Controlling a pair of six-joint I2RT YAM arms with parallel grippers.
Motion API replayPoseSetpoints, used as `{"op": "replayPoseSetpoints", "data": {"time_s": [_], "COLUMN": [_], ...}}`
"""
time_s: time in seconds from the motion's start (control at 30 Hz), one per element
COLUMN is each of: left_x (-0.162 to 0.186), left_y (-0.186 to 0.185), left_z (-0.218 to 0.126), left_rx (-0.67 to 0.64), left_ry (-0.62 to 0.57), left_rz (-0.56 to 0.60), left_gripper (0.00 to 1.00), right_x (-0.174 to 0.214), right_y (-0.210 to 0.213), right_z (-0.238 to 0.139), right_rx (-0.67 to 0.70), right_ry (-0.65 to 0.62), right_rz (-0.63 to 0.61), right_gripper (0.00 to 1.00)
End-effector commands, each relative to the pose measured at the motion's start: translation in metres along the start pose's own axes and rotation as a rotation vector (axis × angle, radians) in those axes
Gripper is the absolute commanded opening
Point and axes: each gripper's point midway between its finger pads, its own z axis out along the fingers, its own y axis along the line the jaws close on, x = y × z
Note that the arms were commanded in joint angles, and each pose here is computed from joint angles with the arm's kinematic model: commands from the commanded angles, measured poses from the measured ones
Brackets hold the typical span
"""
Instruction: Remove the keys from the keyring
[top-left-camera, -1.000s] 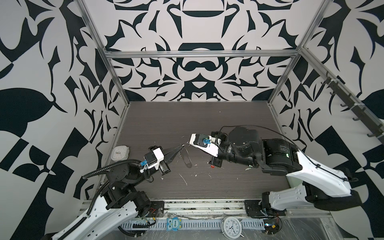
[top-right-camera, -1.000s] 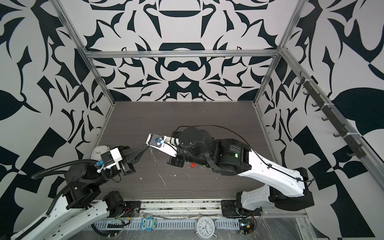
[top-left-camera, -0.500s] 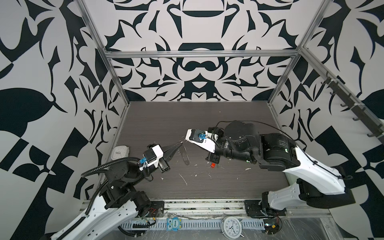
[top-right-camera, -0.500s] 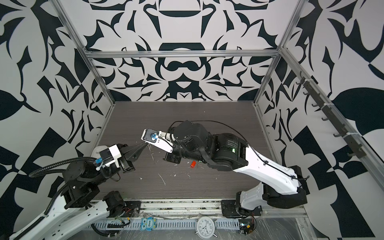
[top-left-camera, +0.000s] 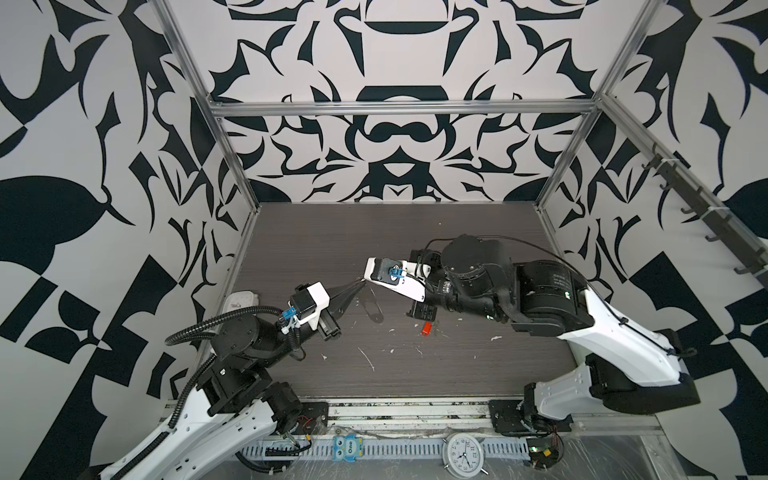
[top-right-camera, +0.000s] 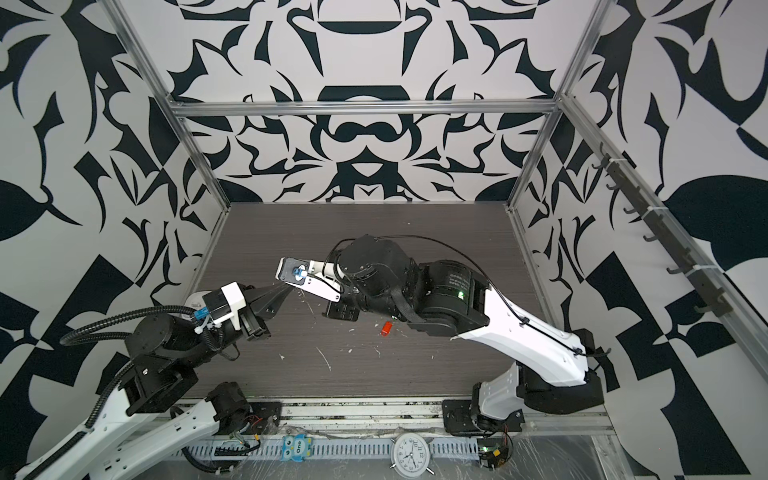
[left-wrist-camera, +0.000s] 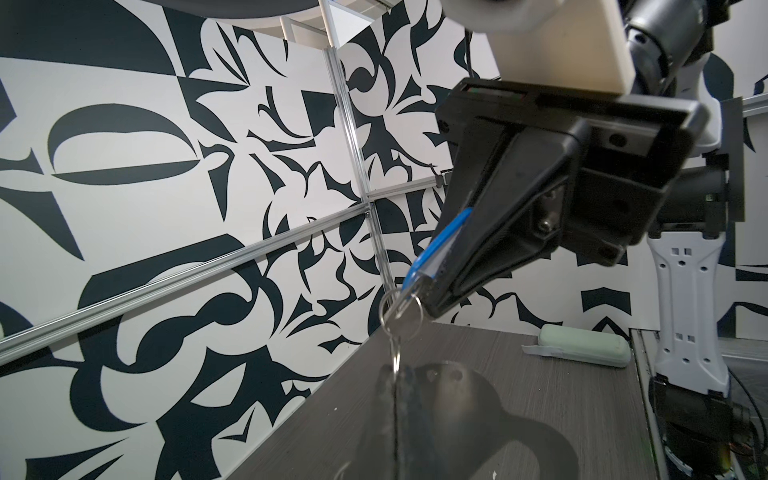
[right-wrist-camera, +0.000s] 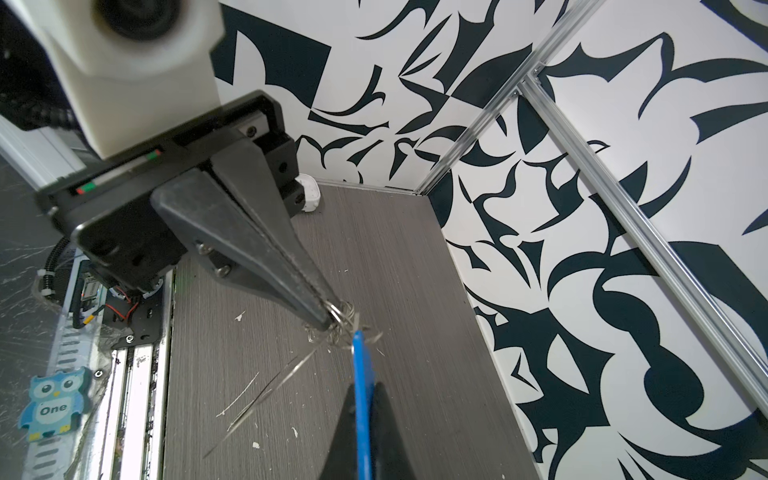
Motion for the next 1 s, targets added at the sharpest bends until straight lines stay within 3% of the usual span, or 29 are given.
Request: {"op": "replayPoseSetpoints", "data": {"time_s": [0.0, 0.97], "left_x": [0.033, 0.04], "left_y": [-0.005, -0.055], "left_z": [0.002, 0.0], "left_rx": [0.023, 0.317], "left_ry": [0.139, 0.237], "left_rz": [-0.039, -0.179], "left_gripper": [0.0, 0.0], "right_x": [-0.054, -0.036], "right_y": [-0.038, -0.021], "right_z": [-0.039, 0.002], "right_rx": [0.118, 0.106], "right_ry": [-0.212, -0.071], "right_rz": [0.038, -0.177], "right_gripper": [0.0, 0.0]}}
